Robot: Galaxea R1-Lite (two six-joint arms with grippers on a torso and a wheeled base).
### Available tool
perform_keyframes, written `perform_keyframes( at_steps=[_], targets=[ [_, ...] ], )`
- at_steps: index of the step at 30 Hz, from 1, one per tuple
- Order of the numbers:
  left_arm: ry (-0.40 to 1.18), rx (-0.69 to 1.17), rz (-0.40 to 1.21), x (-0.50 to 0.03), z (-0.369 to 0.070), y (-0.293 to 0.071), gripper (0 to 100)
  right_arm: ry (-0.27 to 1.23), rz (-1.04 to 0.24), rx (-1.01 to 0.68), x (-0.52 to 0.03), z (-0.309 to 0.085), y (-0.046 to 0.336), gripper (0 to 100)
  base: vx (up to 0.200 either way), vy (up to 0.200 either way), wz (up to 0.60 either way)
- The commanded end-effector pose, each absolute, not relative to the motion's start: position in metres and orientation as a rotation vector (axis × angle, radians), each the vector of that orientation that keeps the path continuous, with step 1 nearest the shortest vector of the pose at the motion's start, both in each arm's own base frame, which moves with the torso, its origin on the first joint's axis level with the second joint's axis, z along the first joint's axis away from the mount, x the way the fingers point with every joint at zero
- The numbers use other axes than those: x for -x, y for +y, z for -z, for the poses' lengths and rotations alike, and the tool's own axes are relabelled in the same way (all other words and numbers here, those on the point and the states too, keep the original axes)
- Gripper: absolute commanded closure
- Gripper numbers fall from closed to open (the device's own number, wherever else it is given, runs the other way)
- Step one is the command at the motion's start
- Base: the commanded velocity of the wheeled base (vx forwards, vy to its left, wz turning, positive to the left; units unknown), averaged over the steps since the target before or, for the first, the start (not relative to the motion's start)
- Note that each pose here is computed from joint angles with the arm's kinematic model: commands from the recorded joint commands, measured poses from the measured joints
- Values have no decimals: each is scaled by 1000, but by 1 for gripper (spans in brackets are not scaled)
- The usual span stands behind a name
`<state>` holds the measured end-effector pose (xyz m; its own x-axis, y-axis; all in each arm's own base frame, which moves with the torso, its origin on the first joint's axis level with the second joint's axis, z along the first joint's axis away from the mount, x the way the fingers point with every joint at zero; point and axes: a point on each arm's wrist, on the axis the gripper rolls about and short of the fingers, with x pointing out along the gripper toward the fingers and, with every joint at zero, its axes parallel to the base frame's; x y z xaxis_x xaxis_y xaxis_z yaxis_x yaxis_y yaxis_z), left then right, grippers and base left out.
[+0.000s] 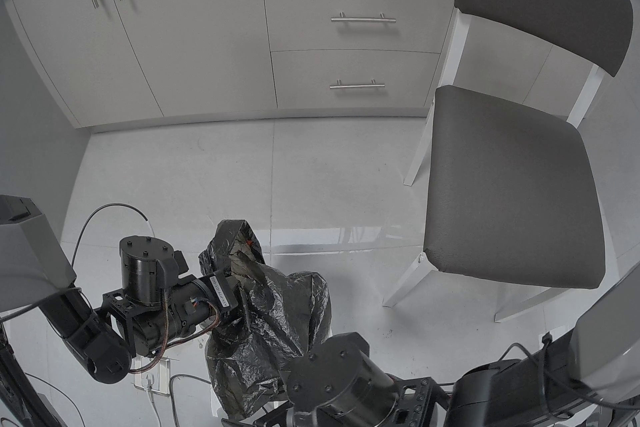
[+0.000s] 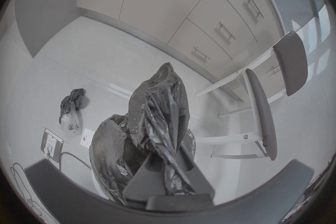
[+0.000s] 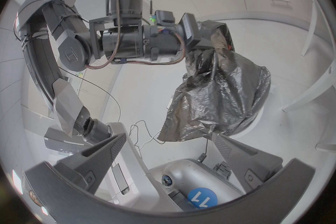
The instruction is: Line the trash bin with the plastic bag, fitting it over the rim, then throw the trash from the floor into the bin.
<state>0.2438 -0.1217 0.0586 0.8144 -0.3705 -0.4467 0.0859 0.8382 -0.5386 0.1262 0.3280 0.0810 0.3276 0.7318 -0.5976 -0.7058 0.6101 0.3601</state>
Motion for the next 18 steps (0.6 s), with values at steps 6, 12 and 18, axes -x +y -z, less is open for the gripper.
perform_keyframes(
  at_steps=[6,12,18],
  targets=[
    [532,599,328,-240,-78,-124,100,808,-985,-65,-142,-66,362,0,0,0,0],
    [532,614,353,-238,-82,-123,100,796,-1001,-69,-143,-62,377,0,0,0,0],
    [536,616,356,-239,-81,-124,100,775,-1022,-78,-141,-68,384,0,0,0,0]
  ],
)
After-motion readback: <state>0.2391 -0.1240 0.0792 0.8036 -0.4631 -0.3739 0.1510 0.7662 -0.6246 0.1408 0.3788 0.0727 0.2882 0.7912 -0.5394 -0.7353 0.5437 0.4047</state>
